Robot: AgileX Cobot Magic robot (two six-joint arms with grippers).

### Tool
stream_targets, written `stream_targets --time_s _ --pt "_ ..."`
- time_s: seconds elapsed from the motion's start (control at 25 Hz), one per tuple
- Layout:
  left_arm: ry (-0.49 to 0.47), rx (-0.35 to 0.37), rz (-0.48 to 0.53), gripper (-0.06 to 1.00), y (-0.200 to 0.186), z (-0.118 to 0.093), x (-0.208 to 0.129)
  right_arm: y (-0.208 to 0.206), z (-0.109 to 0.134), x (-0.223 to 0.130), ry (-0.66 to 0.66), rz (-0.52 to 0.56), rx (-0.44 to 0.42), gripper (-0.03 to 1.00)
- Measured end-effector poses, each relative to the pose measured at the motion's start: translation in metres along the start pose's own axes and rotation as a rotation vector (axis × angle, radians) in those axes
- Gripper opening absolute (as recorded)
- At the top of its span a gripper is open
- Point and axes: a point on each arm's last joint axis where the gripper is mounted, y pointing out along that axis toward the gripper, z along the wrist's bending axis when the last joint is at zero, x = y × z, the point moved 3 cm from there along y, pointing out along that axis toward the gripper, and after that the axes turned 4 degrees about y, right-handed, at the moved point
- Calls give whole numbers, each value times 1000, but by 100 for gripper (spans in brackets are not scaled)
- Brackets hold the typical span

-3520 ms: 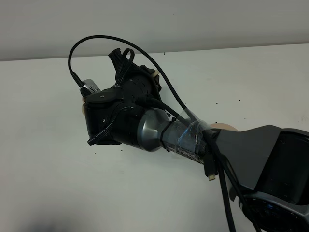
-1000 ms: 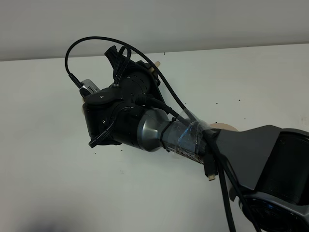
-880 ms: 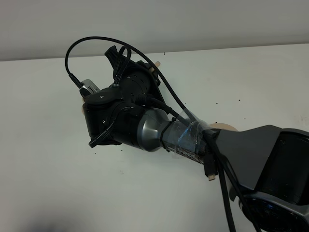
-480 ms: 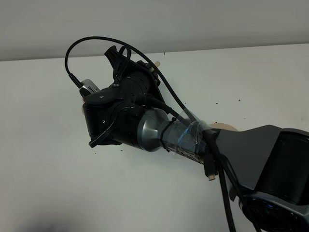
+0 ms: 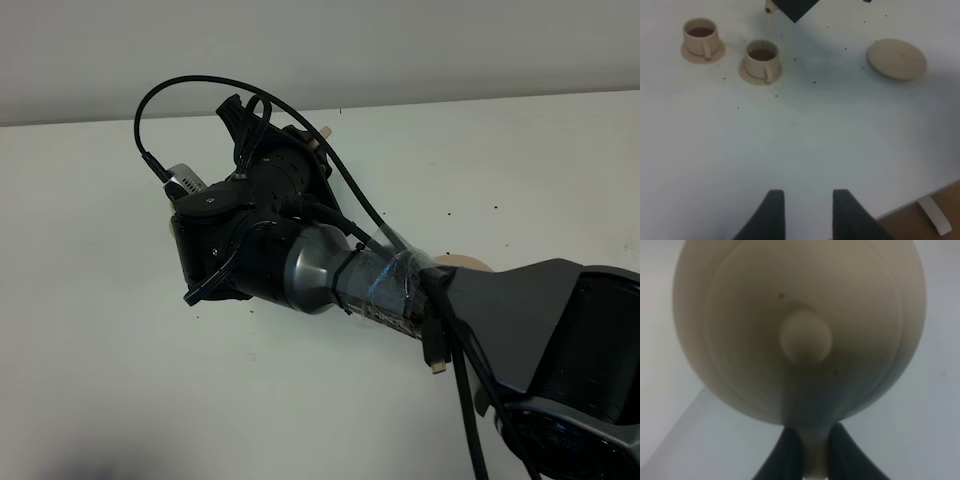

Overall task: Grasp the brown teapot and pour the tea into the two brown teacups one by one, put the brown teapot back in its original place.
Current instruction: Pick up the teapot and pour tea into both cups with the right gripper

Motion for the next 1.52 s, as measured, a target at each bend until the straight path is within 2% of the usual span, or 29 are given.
stream_targets --time_s 0.92,1.12,1.52 --pt "1 0 0 25 0 0 0 0 0 0 0 -1 -3 11" --pt "1 0 0 25 0 0 0 0 0 1 40 -10 -2 11" --pt "1 0 0 25 0 0 0 -1 10 10 116 -75 89 11"
